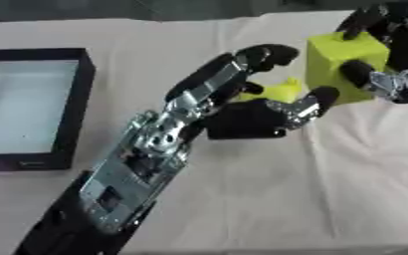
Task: Pick up the objects with one hand, pass them to the other hand, and then place them into the box on the other side of the table.
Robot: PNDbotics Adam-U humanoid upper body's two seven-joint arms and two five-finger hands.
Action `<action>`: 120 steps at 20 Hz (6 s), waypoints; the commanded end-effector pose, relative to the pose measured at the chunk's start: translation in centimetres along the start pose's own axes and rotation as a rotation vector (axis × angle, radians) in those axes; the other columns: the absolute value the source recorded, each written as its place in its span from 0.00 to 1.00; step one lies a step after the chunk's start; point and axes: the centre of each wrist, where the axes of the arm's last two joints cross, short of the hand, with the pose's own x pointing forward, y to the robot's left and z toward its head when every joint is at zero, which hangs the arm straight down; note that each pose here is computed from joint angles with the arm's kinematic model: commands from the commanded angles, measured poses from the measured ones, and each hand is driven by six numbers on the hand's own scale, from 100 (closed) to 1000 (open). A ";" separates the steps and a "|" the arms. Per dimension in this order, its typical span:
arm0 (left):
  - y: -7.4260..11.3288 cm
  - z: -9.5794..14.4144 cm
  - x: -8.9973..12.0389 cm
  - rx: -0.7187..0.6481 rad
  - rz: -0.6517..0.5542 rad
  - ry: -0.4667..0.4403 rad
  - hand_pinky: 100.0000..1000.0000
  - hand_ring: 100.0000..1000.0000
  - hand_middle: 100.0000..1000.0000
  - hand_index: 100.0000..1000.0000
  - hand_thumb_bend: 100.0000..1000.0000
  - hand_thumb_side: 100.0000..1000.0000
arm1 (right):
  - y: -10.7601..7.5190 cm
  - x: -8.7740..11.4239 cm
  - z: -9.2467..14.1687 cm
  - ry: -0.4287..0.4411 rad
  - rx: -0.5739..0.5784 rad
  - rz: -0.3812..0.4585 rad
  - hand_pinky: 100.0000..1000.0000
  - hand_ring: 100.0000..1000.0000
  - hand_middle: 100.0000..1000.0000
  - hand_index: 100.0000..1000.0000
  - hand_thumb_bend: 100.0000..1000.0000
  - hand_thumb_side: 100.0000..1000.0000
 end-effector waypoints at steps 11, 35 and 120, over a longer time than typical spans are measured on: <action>-1.1 -0.5 1.0 -0.078 0.019 -0.044 0.90 1.00 0.87 0.91 0.34 0.44 | -0.8 1.2 -0.5 -0.015 0.017 -0.013 0.40 0.09 0.26 0.47 0.00 0.00; -2.3 -2.6 0.2 -0.070 0.059 -0.021 0.91 1.00 0.87 0.92 0.34 0.48 | -0.4 0.8 -0.2 0.045 0.046 -0.136 0.40 0.07 0.25 0.46 0.00 0.00; -2.1 -4.4 -5.4 0.243 0.290 0.136 0.48 0.59 0.27 0.33 0.00 0.44 | -2.0 0.9 1.9 0.247 0.238 -0.141 0.64 0.60 0.76 0.92 0.17 0.78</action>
